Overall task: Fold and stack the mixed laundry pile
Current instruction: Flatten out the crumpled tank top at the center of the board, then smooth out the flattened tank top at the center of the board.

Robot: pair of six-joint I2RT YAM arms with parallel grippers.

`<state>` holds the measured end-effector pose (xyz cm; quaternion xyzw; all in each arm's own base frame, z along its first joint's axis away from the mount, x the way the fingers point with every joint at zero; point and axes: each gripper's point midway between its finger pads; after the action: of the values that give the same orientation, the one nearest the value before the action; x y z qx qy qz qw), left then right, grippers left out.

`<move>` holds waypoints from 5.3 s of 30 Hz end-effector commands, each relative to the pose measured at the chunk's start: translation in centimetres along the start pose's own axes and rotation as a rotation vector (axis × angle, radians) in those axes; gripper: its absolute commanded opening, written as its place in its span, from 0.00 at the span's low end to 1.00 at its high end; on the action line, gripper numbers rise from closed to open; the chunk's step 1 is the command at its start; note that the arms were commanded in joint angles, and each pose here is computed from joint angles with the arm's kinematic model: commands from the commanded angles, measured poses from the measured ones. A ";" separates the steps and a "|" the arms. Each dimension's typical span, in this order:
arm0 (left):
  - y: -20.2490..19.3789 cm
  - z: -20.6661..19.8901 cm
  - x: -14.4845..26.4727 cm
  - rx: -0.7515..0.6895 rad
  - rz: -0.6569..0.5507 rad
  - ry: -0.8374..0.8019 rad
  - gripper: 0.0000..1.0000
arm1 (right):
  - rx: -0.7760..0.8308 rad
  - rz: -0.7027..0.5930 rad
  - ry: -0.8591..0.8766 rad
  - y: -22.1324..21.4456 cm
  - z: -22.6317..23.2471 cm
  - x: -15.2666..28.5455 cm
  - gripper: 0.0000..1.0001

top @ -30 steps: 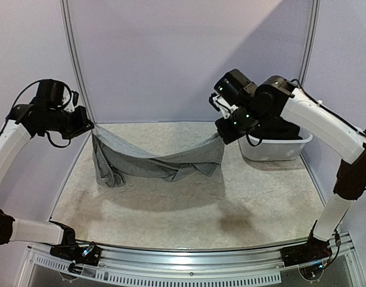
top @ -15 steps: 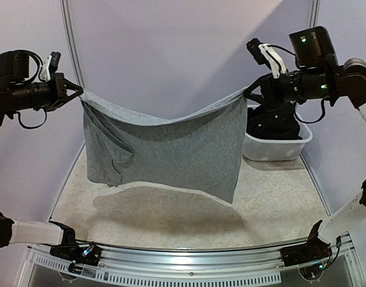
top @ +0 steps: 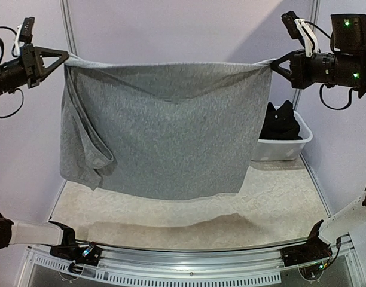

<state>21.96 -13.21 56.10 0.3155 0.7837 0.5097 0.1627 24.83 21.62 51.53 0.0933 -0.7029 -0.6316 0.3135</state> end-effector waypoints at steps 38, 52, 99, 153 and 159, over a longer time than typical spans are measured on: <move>-32.3 27.3 -16.8 -0.022 1.005 0.681 0.86 | -0.278 0.698 -0.017 -28.9 -3.2 -25.4 0.68; -42.1 21.8 -12.2 -0.195 1.266 0.563 0.59 | -0.434 0.752 -0.067 -34.3 -2.6 -18.5 0.64; -36.8 25.7 -11.2 -0.320 1.168 0.702 0.00 | -0.459 0.782 -0.116 -35.0 -3.0 -15.0 0.61; -34.9 28.0 -11.0 -0.114 1.037 0.704 0.00 | -0.370 0.927 0.072 -37.2 5.2 -16.8 0.61; -35.0 28.3 -10.5 -0.041 1.015 0.681 0.00 | -0.348 0.963 0.050 -38.1 6.9 -16.8 0.66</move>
<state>34.81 -10.64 11.46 0.4647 0.5119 0.6283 -0.3567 24.62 28.07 10.37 -0.2667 -0.5397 -0.5293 0.5978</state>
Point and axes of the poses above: each gripper's point midway between its finger pads, its own x axis back along the fingers, its own z axis along the line the jaws close on, y = z × x, and after that the axes turned 2 degrees about -x, right-handed
